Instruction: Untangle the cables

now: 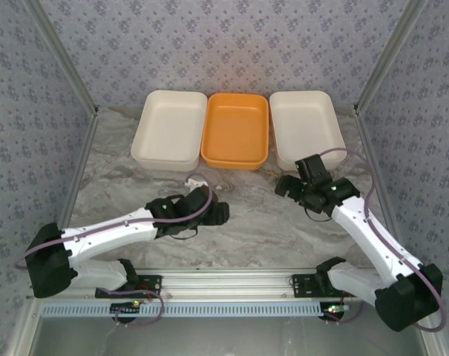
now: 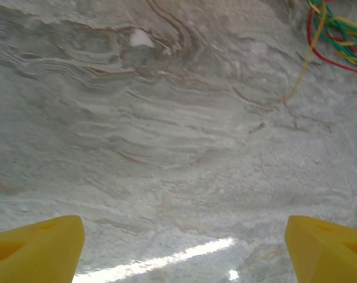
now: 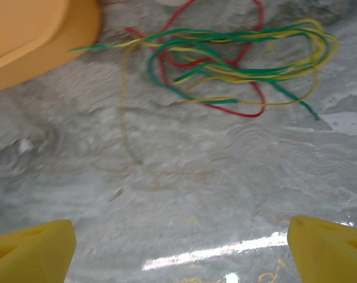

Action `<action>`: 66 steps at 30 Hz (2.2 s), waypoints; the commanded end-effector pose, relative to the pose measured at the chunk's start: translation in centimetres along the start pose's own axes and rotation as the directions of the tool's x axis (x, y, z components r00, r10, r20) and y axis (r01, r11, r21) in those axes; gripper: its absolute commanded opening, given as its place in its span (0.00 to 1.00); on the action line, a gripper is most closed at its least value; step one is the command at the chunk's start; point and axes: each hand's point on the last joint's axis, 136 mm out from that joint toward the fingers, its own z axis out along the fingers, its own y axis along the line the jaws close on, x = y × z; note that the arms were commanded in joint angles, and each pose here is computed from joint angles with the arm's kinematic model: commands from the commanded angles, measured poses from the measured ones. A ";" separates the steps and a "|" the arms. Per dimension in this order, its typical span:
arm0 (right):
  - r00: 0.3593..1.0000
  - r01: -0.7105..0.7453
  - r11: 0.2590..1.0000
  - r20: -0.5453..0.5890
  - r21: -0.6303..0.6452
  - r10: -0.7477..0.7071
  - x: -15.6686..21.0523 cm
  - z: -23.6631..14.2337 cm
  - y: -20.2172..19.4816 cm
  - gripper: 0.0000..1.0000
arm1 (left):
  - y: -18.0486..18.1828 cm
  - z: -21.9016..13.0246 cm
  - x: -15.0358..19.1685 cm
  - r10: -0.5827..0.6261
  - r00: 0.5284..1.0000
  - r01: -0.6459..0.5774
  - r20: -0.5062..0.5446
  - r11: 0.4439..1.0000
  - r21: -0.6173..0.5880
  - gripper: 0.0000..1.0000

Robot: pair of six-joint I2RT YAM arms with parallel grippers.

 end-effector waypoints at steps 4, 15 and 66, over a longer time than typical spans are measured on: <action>0.973 -0.231 0.971 -0.002 0.060 0.231 -1.7 4.1 -5.1 0.93 | -2.9 -0.6 -1.6 -0.070 0.992 0.061 0.100 0.994 0.087 0.87; 0.963 -0.244 0.962 -0.084 0.126 0.256 -3.7 11.5 -6.5 0.75 | -1.8 -1.3 -1.2 -0.096 0.989 0.086 0.112 0.992 0.095 0.83; 0.781 0.525 0.722 -0.083 -0.451 -0.619 11.0 3.6 17.9 0.00 | 3.8 3.6 -2.5 0.230 0.972 -0.230 -0.040 0.973 0.010 0.69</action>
